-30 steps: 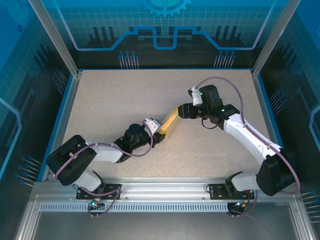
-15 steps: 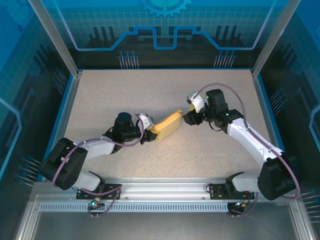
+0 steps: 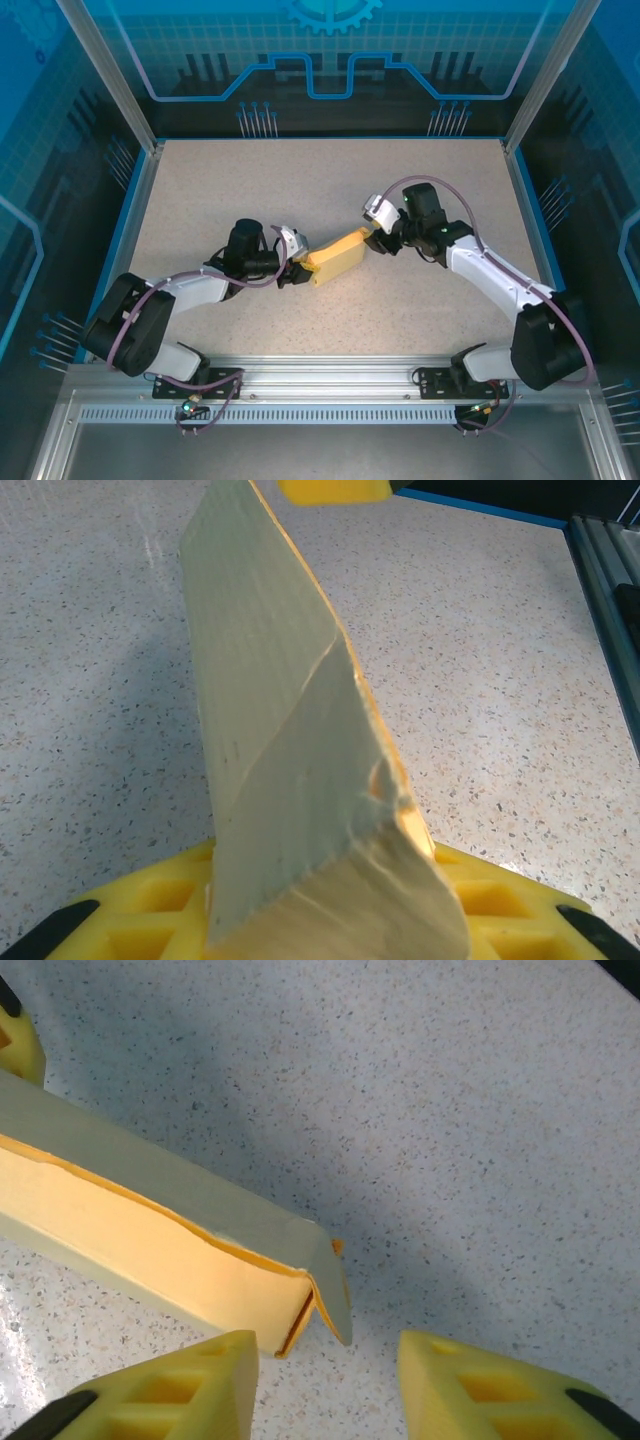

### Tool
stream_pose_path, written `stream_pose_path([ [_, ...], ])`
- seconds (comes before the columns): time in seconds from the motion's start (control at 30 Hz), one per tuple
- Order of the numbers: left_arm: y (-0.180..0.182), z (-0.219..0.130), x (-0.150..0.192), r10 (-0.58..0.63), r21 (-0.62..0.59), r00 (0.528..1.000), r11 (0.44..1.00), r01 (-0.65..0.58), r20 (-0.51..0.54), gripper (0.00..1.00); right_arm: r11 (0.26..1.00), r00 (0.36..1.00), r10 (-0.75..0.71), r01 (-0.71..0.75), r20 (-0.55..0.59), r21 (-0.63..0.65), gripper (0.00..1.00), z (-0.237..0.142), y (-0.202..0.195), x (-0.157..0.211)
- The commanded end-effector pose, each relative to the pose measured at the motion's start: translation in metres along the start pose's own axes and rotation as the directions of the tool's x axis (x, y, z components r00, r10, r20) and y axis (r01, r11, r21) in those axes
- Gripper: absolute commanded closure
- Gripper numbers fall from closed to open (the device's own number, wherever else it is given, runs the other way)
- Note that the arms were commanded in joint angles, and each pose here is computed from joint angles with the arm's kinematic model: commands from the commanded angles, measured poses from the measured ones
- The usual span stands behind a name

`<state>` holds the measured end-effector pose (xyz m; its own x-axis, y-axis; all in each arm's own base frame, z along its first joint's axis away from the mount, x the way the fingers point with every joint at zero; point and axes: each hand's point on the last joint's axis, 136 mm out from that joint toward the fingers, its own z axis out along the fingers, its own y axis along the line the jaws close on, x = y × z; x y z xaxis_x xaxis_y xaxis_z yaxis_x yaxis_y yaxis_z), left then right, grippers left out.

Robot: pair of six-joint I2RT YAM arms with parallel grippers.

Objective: Fold the paper box

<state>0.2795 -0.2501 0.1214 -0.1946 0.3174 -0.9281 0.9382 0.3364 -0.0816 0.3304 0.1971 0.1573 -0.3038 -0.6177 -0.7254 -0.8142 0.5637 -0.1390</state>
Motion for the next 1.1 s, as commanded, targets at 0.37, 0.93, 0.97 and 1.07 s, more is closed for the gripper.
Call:
stream_pose_path([
  [0.37, 0.0, 0.002, -0.008, 0.021, 0.04, 1.0, 0.999, -0.022, 0.013, 0.69, 0.996, 0.996, -0.08, 0.081, -0.041, 0.03, 0.8, 0.015, -0.003, -0.012],
  [0.93, 0.003, 0.006, -0.005, -0.015, 0.042, 1.0, 0.999, 0.015, 0.009, 0.68, 0.997, 0.994, -0.044, 0.05, -0.096, 0.064, 0.93, 0.015, -0.006, -0.004],
  [0.97, 0.003, 0.007, -0.004, -0.018, 0.039, 1.0, 0.999, 0.018, 0.007, 0.67, 0.997, 0.994, -0.027, 0.034, -0.104, 0.065, 0.94, 0.013, -0.006, -0.004],
  [1.07, 0.004, 0.01, -0.003, -0.012, 0.023, 1.0, 1.0, 0.012, 0.005, 0.63, 0.997, 0.99, 0.042, -0.033, -0.134, 0.075, 0.95, 0.011, -0.008, -0.003],
])
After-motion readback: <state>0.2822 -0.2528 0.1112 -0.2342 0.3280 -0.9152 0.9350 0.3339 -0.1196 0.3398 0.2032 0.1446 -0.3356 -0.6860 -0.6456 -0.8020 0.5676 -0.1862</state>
